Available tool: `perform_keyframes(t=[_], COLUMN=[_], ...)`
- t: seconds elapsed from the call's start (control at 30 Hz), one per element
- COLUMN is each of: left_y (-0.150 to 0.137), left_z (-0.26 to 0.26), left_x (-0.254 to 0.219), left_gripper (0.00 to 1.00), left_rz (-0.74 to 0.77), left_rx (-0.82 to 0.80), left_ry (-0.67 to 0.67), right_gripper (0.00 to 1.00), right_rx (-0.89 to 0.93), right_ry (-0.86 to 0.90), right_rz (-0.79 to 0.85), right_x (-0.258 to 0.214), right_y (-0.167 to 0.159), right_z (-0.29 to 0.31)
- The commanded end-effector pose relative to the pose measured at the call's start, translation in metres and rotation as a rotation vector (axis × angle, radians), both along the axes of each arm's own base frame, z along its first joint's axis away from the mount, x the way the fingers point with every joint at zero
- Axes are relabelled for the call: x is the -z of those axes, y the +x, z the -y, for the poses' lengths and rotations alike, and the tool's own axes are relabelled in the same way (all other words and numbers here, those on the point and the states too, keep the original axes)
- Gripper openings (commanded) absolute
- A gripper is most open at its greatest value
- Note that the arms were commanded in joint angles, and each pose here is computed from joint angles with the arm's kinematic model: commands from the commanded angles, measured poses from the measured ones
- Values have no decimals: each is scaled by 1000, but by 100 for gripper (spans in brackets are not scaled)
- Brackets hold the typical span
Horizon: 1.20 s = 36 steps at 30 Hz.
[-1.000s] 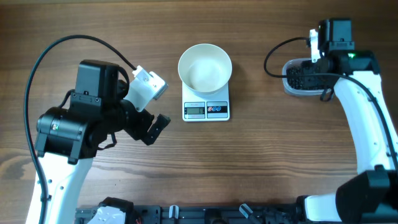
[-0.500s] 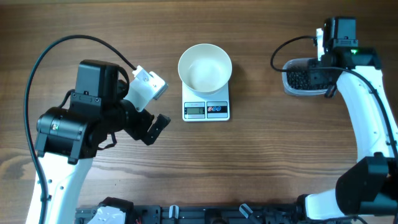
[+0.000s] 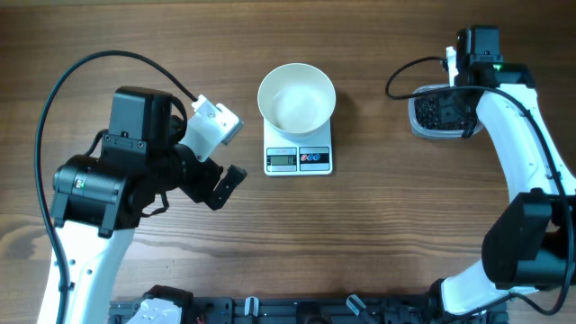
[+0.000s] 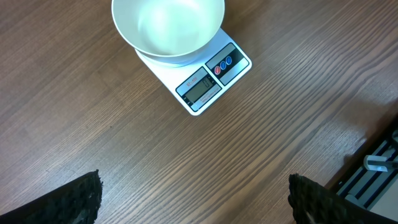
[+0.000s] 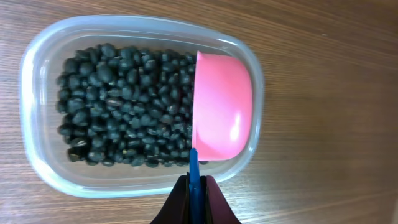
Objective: Scoop item into bowl and weigh 150g on scale
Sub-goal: 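Drag the pink scoop through the beans in the tub with right gripper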
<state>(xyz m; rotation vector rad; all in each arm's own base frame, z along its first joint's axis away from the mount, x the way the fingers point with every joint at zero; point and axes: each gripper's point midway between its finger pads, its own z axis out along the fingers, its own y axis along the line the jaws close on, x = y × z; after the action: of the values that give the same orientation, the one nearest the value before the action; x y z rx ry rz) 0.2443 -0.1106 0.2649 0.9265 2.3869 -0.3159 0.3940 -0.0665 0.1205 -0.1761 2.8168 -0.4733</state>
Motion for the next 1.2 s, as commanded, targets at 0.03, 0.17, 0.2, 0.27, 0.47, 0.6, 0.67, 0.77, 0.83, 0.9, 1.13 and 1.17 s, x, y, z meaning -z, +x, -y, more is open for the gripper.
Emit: perform_keyframes(t=[0.03,0.17,0.2,0.27,0.47,0.6,0.67,0.77,0.83,0.9,1.13,1.17], left_y=[3,3,3,3,3,3,3,3,3,3,3,3], left_z=[1,1,1,1,1,1,1,1,1,1,1,1], left_x=[-5,-5,-5,-5,-5,-5,-5,-5,-5,-5,-5,-5], left_gripper=[100,100,100,100,100,100,100,100,100,100,100,100], left_rz=[12,12,12,12,12,12,12,12,12,12,12,12], left_rx=[-3,-3,-3,-3,-3,-3,-3,-3,-3,-3,-3,-3], left_ry=[-7,-7,-7,-7,-7,-7,-7,-7,-7,-7,-7,-7], right_gripper=[4,4,4,4,4,4,4,4,4,4,4,4], right_rx=[-60,-72,-77,-83,-87,-43,-25,9,23,33,32,38], right_ry=[126,161,170,183,255,307,364,417,434,465,530,540], right_rz=[-23,-42,-47,-55,-60,-50,-39,-35,-38,-36,-50,-57], right_x=[12,15,15,16,17,17,17,17,17,16,24,28], right_y=[5,0,-1,-3,-5,-6,-7,-10,-13,-14,-14,-14], right_z=[-22,-29,-30,-33,-39,-28,-25,-16,-13,-11,-19,-20])
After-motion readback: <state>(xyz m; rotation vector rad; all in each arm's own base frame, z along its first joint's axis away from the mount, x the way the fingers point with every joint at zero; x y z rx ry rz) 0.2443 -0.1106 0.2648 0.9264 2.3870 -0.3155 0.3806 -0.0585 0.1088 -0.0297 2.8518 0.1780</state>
